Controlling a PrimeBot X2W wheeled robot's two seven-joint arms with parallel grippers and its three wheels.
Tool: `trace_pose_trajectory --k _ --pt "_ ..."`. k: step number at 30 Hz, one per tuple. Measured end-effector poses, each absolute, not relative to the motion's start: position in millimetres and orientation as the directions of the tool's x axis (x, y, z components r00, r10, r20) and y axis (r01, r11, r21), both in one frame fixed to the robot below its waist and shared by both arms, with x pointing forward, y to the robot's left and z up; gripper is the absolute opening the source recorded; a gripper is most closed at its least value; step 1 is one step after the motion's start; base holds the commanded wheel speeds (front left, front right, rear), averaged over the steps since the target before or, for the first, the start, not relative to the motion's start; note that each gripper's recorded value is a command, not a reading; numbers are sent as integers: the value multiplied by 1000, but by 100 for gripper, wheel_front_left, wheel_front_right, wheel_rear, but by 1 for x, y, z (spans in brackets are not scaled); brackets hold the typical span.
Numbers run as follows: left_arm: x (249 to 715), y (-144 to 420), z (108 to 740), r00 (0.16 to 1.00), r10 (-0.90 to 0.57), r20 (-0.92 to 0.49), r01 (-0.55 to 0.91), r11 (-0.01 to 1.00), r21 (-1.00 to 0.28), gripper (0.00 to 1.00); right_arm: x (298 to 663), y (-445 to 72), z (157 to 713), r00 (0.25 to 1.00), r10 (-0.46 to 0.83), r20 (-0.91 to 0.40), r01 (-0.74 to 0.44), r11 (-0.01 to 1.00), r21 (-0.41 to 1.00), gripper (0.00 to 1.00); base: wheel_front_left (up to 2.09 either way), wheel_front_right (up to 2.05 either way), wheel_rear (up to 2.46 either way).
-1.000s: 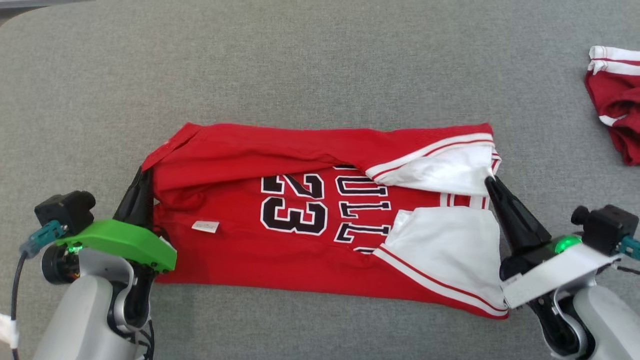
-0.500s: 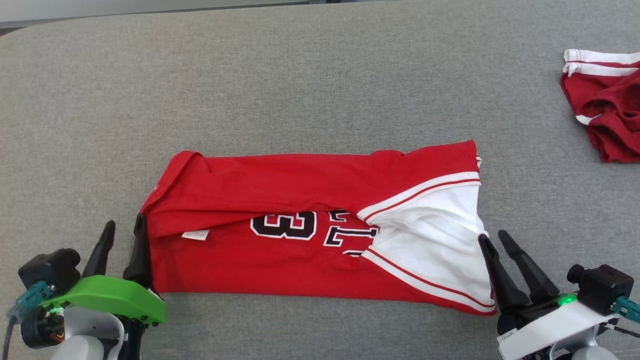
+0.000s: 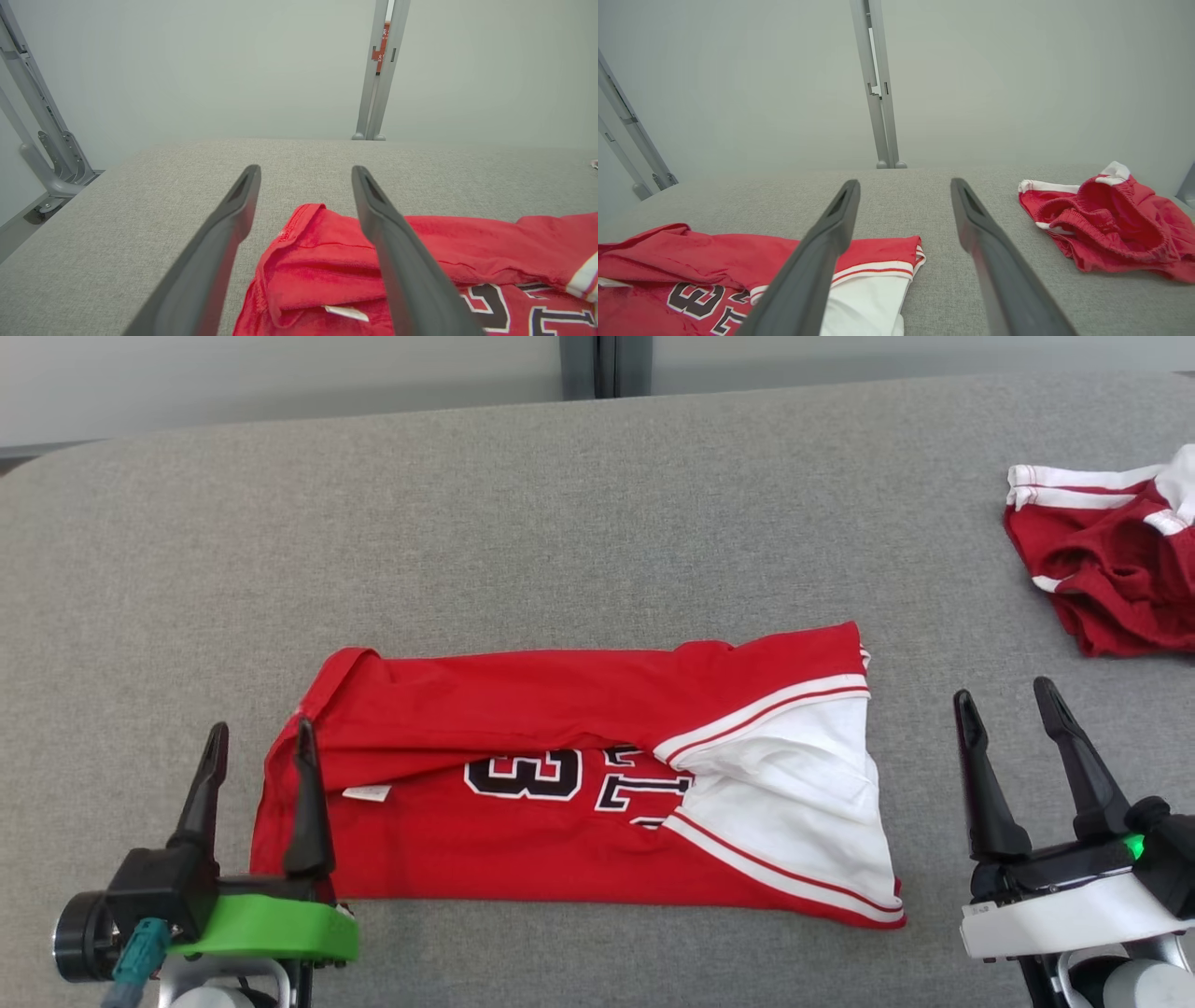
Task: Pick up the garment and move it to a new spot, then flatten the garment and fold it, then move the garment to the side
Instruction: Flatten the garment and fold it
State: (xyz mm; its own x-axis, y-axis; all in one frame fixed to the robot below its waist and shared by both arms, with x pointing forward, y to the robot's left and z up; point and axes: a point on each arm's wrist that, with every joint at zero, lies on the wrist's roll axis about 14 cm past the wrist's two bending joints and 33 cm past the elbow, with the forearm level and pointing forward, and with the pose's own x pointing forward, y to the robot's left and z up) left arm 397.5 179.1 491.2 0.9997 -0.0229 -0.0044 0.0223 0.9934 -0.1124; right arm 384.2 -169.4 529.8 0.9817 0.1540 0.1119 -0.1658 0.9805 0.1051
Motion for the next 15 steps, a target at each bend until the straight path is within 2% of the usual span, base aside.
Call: trace_pose_trajectory --k 15 --pt "387 177 496 1000 -28 -10 27 995 -94 100 373 -170 529 987 133 92 -144 982 119 100 0 0 0"
